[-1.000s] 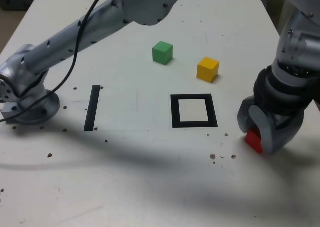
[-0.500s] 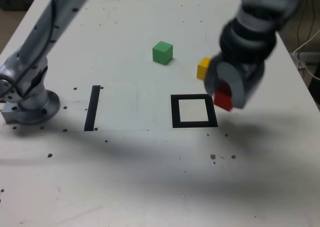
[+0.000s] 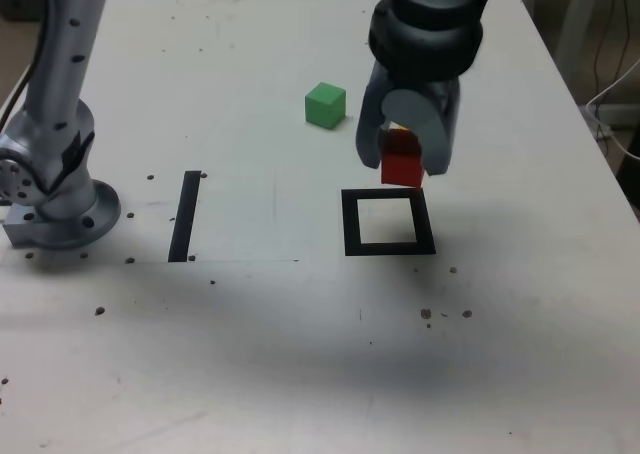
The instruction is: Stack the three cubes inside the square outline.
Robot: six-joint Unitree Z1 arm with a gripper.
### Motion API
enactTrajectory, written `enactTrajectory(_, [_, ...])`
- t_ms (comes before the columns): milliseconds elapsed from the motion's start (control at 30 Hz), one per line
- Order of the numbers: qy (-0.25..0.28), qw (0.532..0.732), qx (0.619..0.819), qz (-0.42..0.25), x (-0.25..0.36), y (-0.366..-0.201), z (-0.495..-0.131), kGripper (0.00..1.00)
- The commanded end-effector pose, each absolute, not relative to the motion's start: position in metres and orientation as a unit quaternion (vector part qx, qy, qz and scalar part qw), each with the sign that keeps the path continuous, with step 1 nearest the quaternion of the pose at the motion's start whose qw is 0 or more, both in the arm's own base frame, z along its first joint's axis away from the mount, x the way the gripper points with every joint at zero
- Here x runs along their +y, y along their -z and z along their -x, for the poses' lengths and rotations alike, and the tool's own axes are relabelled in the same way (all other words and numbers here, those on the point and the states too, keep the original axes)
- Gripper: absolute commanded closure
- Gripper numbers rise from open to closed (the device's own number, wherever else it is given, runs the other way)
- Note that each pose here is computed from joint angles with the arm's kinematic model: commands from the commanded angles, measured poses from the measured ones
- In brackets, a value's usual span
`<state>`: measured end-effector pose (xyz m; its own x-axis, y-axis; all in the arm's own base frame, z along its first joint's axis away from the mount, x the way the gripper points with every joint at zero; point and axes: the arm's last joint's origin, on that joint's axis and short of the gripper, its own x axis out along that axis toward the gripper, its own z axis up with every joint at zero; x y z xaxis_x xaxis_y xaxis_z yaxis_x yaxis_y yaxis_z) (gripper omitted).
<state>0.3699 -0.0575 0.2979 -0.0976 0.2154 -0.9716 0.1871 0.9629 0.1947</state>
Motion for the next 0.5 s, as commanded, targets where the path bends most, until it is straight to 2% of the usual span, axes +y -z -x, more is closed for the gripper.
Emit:
enactTrajectory(0, [-0.031,0.659,0.742,-0.12,-0.051,-0.299,-0.364,0.78])
enactTrajectory(200, [-0.055,0.651,0.751,-0.096,-0.04,-0.284,-0.359,0.78])
enactTrajectory(467, [-0.053,0.646,0.759,-0.067,-0.035,-0.264,-0.357,0.78])
